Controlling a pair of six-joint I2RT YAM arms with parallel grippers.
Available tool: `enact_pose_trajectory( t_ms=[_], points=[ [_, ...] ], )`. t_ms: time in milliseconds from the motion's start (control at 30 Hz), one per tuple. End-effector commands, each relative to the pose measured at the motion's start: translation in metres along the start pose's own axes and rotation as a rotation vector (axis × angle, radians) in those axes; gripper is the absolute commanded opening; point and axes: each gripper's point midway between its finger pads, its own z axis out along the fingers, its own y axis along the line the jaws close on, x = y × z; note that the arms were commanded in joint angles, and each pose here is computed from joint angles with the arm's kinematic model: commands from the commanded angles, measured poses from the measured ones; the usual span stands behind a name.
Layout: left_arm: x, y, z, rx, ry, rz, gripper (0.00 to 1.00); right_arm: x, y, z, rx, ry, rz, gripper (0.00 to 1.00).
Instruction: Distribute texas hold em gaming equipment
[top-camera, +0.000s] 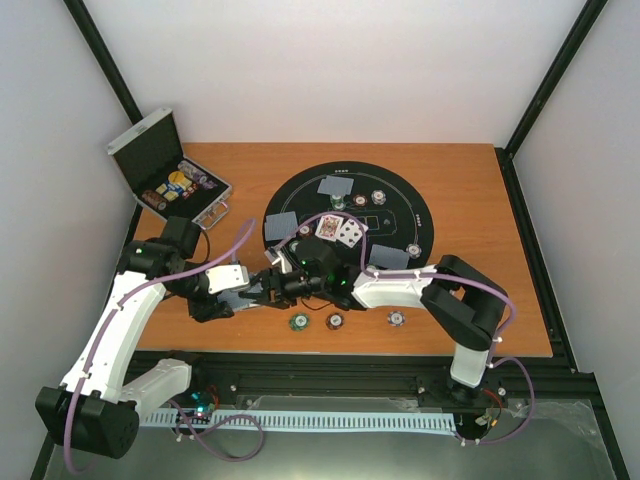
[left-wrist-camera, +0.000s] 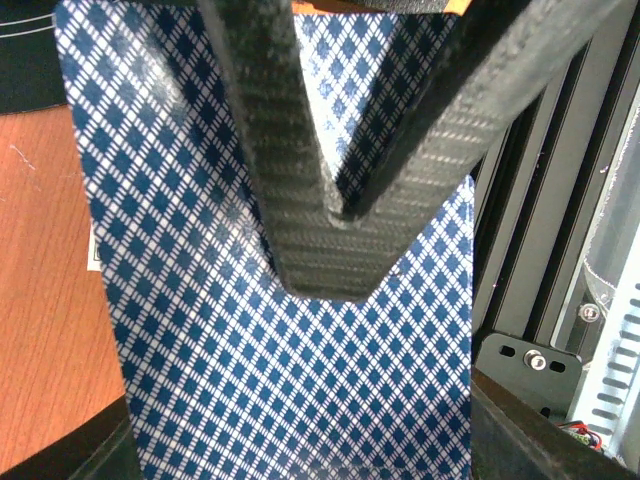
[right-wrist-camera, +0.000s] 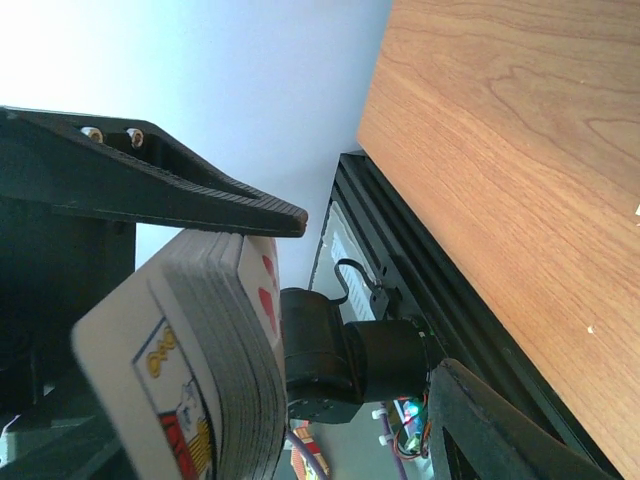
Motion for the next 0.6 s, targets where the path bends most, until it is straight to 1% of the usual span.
enact_pose_trajectory(
  t_ms=[0, 133, 167, 233, 333, 433, 567],
  points=[
    [-0.008, -0.001, -0.009, -0.011, -0.033, 0.006, 0.01, -0.006, 0.021, -0.010, -0.019, -0.023, -0.051, 0.59],
    [-0.008, -0.001, -0.009, -0.010, -0.032, 0.006, 0.01, -0.008, 0.033, -0.014, -0.030, -0.029, -0.073, 0.59],
    [-0.008, -0.001, -0.009, -0.010, -0.031, 0.004, 0.01, -0.008, 0.034, -0.014, -0.028, -0.032, -0.075, 0.57],
    [-0.008, 0.000, -0.009, -0.011, -0.032, 0.005, 0.01, -0.008, 0.034, -0.015, -0.025, -0.033, -0.078, 0.50],
    [-0.008, 0.000, -0.009, -0.012, -0.030, 0.006, 0.01, -0.007, 0.032, -0.015, -0.017, -0.031, -0.072, 0.35],
    [-0.007, 0.000, -0.008, -0.012, -0.028, 0.005, 0.01, -0.005, 0.029, -0.016, -0.003, -0.027, -0.068, 0.23],
    [-0.007, 0.000, -0.009, -0.016, -0.028, 0.008, 0.01, -0.004, 0.029, -0.021, 0.015, -0.029, -0.082, 0.14]
  ],
)
